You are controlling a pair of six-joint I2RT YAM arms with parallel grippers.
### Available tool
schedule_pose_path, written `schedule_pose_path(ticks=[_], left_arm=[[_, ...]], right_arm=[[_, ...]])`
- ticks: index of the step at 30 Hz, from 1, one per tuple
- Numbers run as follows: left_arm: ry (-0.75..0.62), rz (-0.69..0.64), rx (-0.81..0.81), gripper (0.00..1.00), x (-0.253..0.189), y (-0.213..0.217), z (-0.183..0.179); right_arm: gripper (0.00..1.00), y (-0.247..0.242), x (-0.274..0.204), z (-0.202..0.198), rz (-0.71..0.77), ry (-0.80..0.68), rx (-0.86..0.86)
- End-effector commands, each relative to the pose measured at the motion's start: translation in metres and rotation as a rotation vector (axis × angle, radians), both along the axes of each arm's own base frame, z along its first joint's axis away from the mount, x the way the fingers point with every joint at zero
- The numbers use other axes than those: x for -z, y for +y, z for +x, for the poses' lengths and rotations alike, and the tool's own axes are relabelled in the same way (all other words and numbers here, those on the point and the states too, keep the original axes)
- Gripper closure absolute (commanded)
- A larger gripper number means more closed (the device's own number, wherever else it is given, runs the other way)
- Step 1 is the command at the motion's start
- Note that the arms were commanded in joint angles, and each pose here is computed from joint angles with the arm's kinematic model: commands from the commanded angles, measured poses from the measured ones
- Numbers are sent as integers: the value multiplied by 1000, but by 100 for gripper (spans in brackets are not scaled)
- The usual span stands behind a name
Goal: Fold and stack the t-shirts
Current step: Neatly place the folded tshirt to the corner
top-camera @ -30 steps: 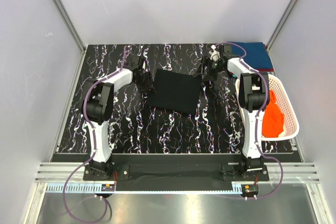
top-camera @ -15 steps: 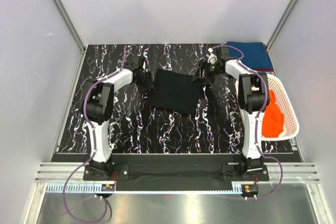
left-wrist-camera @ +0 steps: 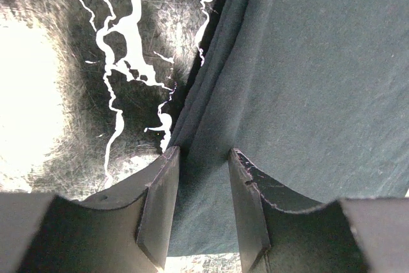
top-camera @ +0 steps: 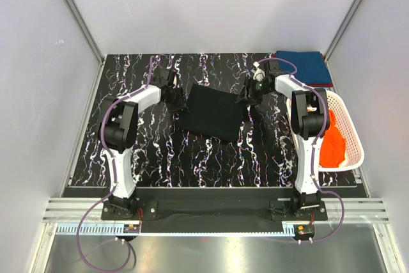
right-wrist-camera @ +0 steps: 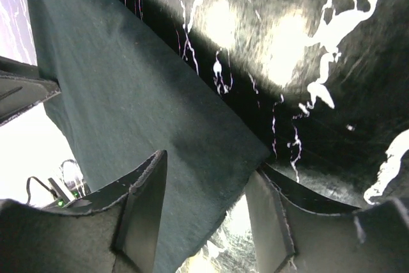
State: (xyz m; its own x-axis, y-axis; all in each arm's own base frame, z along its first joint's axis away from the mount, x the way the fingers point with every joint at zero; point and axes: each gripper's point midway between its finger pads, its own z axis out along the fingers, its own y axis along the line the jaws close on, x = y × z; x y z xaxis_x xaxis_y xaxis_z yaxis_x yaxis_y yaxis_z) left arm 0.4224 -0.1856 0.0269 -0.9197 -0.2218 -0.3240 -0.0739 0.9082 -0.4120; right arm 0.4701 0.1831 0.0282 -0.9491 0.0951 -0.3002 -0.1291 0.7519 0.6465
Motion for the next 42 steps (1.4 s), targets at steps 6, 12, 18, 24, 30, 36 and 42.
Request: schedule_pose_path(ticks=[6,12,18,24,30,36,42], left_arm=[[80,78,-57,57,19,22,-31],[11,-1,-102,55,-29,36,-37],[-169,-100,2,53,-123,24,-40],[-208,-179,91,52,-150,14,-64],[-226,-213,129,51,-154,10,-79],[-224,-246,152,51,-153,6,-86],[-229,-246,162,51,-153,4,-85]], right_arm=[[71,-12,4,-26,-69,62,8],[100,-13,-4,-38,-77,78,4],[100,-15,-61,-33,-111,-58,27],[100,-35,-121,-25,-230,-236,73],[100,-60,-160,0,-388,-408,72],[100,-95,-193,40,-621,-595,86],[100,-143,-214,81,-857,-713,145]])
